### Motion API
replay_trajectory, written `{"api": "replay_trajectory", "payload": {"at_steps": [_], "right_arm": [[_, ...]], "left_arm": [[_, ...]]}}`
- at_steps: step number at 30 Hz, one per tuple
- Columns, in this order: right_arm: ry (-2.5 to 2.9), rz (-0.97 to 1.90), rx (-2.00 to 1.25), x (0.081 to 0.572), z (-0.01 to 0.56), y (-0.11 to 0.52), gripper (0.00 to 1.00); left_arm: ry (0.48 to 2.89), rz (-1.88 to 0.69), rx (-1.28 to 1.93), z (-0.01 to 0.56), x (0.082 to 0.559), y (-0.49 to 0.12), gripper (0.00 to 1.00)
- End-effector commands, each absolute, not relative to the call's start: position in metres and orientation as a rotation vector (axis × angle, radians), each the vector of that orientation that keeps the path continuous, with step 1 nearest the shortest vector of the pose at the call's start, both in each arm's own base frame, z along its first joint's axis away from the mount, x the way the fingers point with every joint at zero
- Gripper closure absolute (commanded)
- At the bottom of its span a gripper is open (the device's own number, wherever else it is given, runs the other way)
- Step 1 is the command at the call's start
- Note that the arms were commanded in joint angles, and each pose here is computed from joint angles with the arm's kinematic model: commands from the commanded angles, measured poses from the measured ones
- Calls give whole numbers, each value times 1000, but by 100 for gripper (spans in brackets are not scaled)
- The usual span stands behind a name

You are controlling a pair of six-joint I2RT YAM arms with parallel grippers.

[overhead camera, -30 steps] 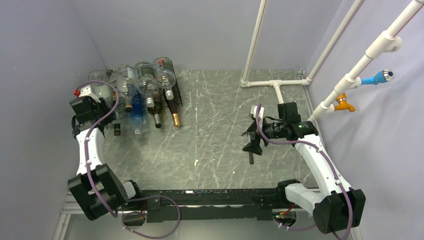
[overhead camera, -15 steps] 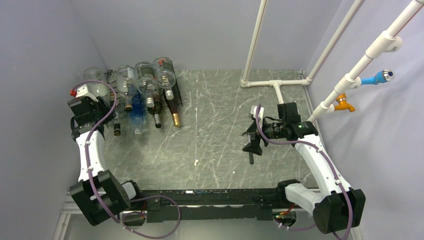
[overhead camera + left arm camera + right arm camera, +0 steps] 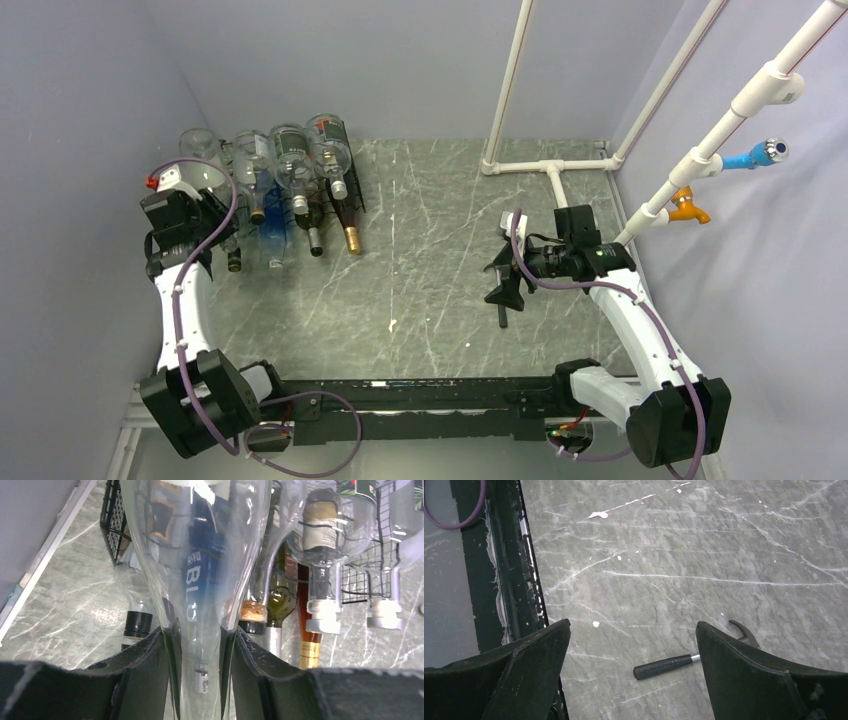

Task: Take the wine bottle off the wine rack
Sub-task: Pick up the wine bottle from the wine rack.

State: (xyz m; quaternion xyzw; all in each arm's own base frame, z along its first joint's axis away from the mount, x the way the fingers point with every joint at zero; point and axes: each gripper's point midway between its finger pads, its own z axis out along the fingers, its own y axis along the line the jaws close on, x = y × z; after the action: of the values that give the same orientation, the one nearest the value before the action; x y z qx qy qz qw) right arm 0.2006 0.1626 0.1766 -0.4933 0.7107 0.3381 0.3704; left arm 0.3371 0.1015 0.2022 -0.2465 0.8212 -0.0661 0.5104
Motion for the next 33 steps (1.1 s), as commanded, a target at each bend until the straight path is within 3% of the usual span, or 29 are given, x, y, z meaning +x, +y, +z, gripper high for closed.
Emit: {"api": "replay_trajectory", "payload": {"at_steps": [1, 33], "right_arm": [[1761, 846, -1280, 204, 185, 166, 0], [1757, 845, -1286, 203, 185, 167, 0]], "left_arm": [[1586, -154, -349, 347, 356, 92, 100], [1545, -493, -212, 383, 368, -20, 100]]}}
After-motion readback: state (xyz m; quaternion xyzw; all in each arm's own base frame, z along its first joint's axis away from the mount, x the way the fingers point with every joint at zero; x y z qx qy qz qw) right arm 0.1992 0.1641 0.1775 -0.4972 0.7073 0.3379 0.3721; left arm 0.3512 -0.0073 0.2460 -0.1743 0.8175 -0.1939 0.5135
